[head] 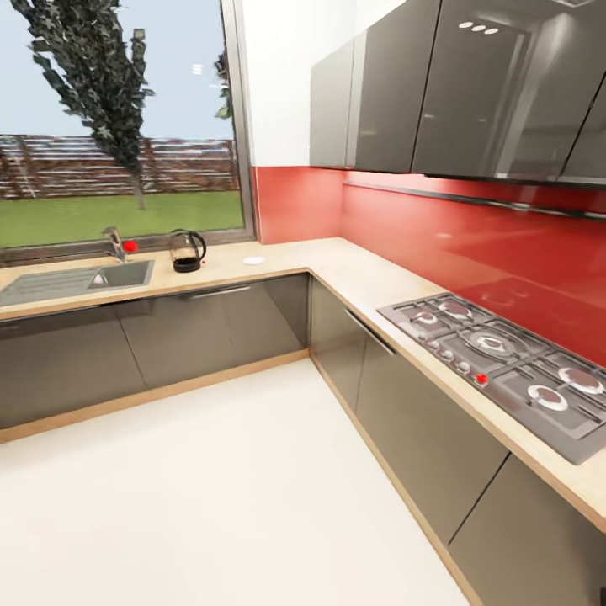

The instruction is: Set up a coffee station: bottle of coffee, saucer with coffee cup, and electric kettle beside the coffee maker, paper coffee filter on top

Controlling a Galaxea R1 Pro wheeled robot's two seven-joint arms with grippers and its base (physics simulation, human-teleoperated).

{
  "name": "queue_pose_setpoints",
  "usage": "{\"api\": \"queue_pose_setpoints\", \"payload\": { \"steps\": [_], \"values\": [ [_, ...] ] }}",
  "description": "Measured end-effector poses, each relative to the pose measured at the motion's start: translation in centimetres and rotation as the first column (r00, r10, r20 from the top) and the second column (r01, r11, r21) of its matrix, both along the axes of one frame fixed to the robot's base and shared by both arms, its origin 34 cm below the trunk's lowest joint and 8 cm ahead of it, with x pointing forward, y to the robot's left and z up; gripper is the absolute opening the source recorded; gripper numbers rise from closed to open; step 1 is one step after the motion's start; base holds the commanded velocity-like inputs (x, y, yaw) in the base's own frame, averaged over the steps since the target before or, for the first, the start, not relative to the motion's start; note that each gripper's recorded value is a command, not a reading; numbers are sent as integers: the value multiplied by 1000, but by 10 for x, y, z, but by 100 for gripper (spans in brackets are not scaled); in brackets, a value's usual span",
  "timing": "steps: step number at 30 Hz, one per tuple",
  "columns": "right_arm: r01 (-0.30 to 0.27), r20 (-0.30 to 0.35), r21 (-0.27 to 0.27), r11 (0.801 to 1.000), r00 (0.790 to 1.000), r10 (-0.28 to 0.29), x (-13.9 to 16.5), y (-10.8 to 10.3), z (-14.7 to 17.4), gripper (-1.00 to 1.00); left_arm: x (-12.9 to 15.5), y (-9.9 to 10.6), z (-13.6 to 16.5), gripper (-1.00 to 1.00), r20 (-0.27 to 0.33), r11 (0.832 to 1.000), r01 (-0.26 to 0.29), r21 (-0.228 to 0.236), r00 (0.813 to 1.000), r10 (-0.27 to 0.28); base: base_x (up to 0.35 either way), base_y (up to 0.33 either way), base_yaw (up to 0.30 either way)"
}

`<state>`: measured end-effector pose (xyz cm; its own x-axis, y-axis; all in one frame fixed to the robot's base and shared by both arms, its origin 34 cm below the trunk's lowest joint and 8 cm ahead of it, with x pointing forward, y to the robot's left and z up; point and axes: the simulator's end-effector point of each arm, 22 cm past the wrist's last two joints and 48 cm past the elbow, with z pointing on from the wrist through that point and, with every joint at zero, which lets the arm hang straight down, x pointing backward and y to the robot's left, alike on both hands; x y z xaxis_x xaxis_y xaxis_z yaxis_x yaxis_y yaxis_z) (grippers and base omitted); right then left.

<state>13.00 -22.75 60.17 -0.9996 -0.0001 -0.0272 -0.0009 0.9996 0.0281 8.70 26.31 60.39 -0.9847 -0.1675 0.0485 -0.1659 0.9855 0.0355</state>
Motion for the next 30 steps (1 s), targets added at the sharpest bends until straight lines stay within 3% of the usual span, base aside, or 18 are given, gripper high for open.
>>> {"api": "queue_pose_setpoints", "payload": {
  "steps": [14,30],
  "values": [
    [0,-7,0,1000,1000,0,-3,0,0,100,0,0,0,100,2,1000,26,-5,1000,-26,49,-2,267],
    [-50,-2,10,999,999,50,-2,3,0,100,7,4,-1,100,18,1000,13,3,1000,-13,268,-180,11]
  ]
}}
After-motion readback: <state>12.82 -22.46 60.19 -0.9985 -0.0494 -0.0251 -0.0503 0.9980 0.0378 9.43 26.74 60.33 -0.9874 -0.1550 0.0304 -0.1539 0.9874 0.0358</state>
